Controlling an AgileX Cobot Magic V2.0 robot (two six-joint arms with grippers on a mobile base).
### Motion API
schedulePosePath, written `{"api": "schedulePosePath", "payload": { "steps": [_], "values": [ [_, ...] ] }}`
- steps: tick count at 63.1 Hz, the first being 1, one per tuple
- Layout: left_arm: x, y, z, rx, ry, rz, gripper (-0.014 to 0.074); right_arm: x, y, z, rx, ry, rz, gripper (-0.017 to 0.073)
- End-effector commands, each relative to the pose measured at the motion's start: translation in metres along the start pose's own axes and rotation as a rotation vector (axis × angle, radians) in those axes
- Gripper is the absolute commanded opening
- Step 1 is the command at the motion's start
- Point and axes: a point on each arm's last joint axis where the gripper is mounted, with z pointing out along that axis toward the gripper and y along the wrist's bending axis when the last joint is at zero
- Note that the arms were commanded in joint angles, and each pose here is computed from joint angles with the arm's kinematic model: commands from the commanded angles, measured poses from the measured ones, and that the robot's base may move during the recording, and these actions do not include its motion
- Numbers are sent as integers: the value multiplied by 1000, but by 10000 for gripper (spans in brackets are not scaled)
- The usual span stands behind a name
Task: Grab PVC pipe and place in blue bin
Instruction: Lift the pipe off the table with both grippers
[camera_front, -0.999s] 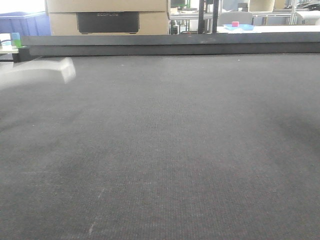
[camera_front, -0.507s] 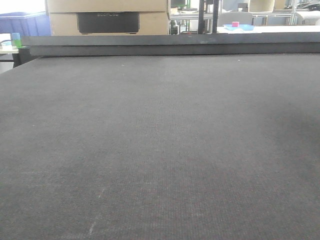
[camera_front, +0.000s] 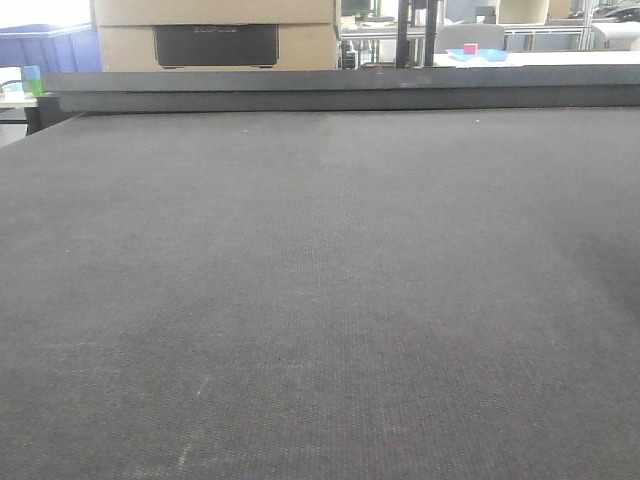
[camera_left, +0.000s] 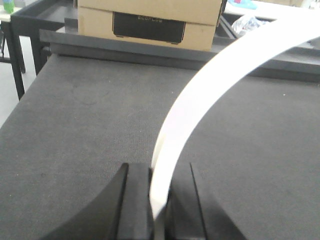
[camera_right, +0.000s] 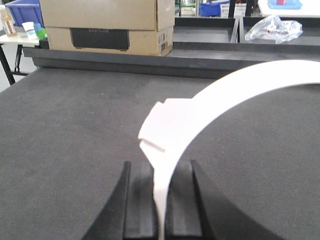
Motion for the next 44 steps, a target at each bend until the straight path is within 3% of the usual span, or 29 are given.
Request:
{"api": "schedulePosePath", "payload": {
  "steps": [1,15,44],
  "values": [
    [-3,0,-11,10,-66,-9,-111,-5,0,-9,1,-76,-20,-168],
    [-11,-1,-22,21,-172,-9,-111,-12,1,-14,-3,-156,-20,-168],
    [-12,-1,-23,20,-177,-6,-111,-12,1,-14,-3,-152,-20,-168]
  ]
}}
